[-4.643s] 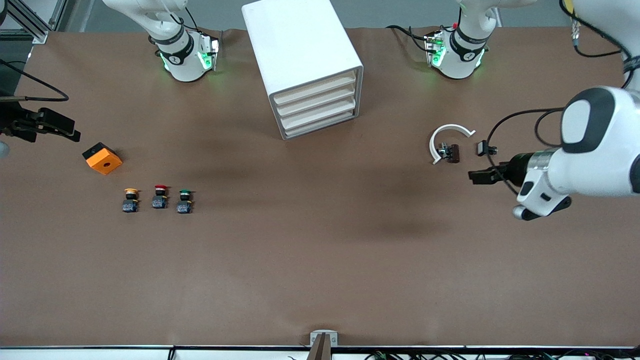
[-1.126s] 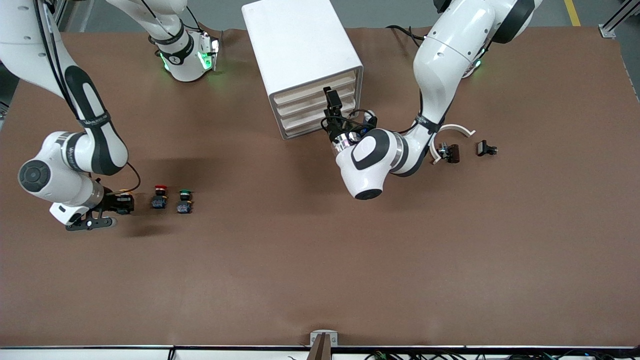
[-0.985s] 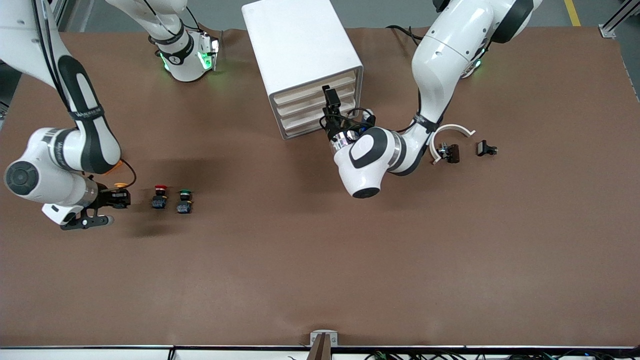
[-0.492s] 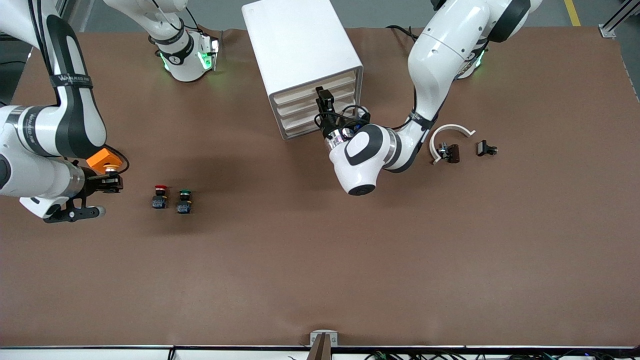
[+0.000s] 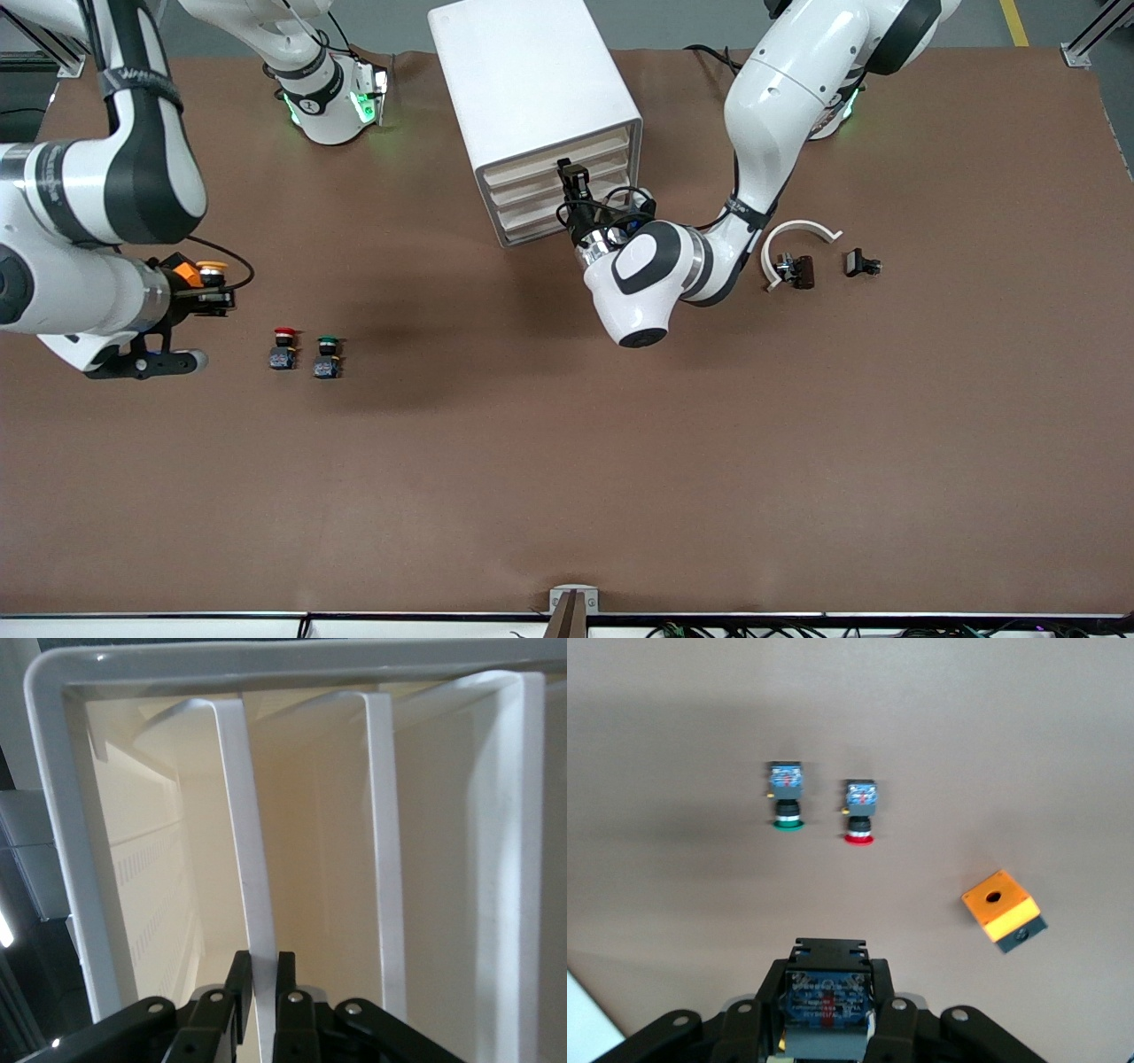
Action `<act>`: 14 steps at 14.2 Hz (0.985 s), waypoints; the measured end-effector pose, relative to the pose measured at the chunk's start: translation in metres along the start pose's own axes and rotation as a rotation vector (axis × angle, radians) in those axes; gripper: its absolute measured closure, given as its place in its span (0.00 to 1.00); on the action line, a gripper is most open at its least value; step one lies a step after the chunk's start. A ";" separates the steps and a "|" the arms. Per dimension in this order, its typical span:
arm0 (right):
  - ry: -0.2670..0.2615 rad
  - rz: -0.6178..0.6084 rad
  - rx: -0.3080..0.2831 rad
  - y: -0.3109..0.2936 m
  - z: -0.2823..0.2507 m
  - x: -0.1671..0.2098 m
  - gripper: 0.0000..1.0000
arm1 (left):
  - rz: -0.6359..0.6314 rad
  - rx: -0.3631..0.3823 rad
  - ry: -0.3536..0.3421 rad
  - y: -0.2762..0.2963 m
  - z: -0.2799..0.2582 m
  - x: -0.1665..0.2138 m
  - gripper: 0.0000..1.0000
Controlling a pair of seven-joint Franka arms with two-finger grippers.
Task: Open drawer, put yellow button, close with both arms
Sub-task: 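Pull the uppermost drawer open with the left gripper while the right gripper lifts the button, then carry the orange button into the open drawer and open the right gripper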
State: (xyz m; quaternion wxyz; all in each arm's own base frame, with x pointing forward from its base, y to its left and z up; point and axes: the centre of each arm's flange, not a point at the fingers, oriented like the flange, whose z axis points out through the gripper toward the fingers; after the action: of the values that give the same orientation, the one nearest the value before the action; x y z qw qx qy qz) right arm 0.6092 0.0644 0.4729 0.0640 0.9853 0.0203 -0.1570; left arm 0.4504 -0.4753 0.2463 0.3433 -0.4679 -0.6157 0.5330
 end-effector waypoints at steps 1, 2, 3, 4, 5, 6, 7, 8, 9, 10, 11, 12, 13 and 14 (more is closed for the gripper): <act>0.001 0.021 -0.010 -0.017 -0.008 -0.007 0.59 | 0.000 -0.009 -0.021 0.000 -0.013 0.004 0.85; 0.001 0.046 -0.020 -0.035 -0.015 -0.015 0.59 | 0.002 -0.022 -0.050 0.000 -0.031 0.009 0.85; 0.001 0.070 -0.032 -0.055 -0.020 -0.023 0.59 | 0.003 -0.034 -0.081 0.000 -0.050 0.015 0.85; 0.002 0.092 -0.044 -0.075 -0.024 -0.031 0.59 | 0.001 -0.045 -0.114 0.001 -0.069 0.024 0.85; 0.002 0.113 -0.050 -0.097 -0.026 -0.038 0.59 | -0.002 -0.053 -0.142 0.002 -0.086 0.032 0.85; 0.000 0.139 -0.046 -0.120 -0.028 -0.047 0.59 | -0.004 -0.062 -0.165 0.003 -0.099 0.039 0.85; -0.008 0.174 -0.025 -0.141 -0.029 -0.055 0.59 | -0.004 -0.073 -0.183 0.003 -0.110 0.043 0.85; -0.021 0.212 0.004 -0.159 -0.030 -0.062 0.59 | -0.002 -0.086 -0.196 0.002 -0.117 0.045 0.85; -0.032 0.257 0.026 -0.176 -0.031 -0.069 0.59 | 0.004 -0.101 -0.206 0.002 -0.123 0.046 0.85; -0.036 0.302 0.031 -0.193 -0.031 -0.076 0.59 | 0.012 -0.116 -0.215 0.002 -0.128 0.047 0.85; -0.031 0.354 0.031 -0.214 -0.031 -0.084 0.59 | 0.022 -0.135 -0.226 0.002 -0.133 0.048 0.85; -0.016 0.410 0.028 -0.238 -0.032 -0.094 0.59 | 0.037 -0.157 -0.240 0.001 -0.140 0.048 0.85; 0.007 0.470 0.029 -0.266 -0.032 -0.107 0.59 | 0.060 -0.183 -0.255 0.001 -0.147 0.048 0.85; 0.029 0.520 0.036 -0.294 -0.032 -0.121 0.59 | 0.085 -0.205 -0.268 0.000 -0.153 0.049 0.85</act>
State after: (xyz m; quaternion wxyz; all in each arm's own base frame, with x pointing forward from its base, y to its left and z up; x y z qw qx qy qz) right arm 0.4860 0.3572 0.5057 0.0845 0.9605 -0.2357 -0.1214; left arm 0.5757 -0.3778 0.2725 0.1858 -0.4508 -0.6868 0.5391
